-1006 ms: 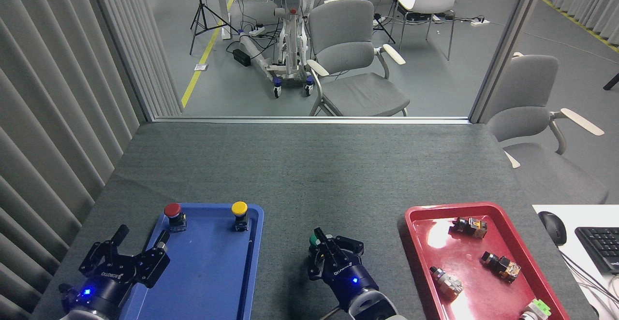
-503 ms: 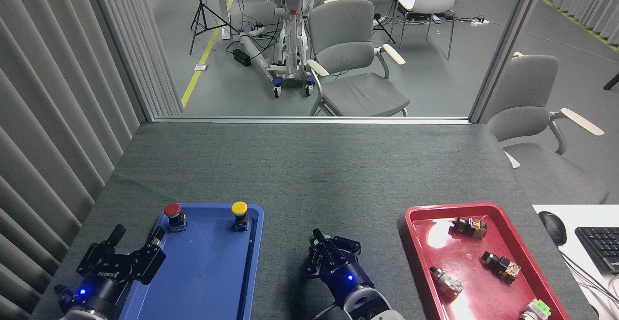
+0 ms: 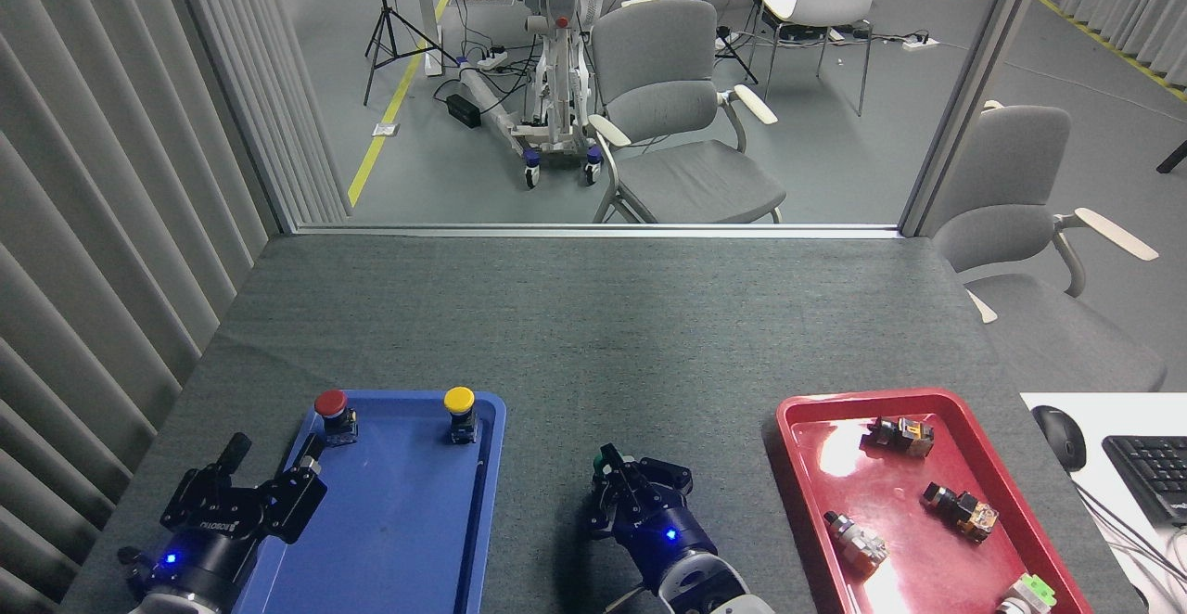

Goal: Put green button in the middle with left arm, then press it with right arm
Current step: 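Press down on the green button with the right gripper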

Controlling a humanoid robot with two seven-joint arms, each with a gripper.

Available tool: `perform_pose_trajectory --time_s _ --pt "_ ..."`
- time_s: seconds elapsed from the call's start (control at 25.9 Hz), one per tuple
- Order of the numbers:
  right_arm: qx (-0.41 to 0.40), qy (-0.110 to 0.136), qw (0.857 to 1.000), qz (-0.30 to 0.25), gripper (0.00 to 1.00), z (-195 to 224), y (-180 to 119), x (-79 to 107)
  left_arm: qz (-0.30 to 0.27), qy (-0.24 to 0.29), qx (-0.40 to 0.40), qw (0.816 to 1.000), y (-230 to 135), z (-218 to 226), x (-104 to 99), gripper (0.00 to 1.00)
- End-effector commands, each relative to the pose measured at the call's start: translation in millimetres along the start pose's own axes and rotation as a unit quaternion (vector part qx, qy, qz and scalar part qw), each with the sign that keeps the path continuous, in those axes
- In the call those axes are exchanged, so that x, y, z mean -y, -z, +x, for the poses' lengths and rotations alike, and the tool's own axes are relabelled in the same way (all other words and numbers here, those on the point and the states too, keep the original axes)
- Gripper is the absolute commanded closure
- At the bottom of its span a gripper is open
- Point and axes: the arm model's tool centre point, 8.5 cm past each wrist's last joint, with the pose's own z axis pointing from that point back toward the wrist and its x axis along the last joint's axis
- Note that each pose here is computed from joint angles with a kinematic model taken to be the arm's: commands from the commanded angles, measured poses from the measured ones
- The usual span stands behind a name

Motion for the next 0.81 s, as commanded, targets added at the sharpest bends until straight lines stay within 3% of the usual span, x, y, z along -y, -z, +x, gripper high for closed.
perform_pose_trajectory --time_s 0.0,0.23,0.54,0.77 --pt "-0.013 0.001 1.000 -0.024 0.90 -2 1 8.3 0.001 0.001 -0.001 1.000 2 -1 -1 0.01" --pt "-0.060 0.017 0.991 -0.121 0.89 -12 0 40.3 -0.003 0.000 -0.004 1.000 1 -3 2 0.01" --pt "-0.082 0.024 0.985 -0.152 0.88 -26 -7 50.4 -0.006 0.004 0.013 1.000 1 -2 1 0.01" --pt "-0.152 0.046 0.977 -0.140 0.80 -74 -44 24.0 0.003 -0.015 0.023 1.000 6 13 6 0.01"
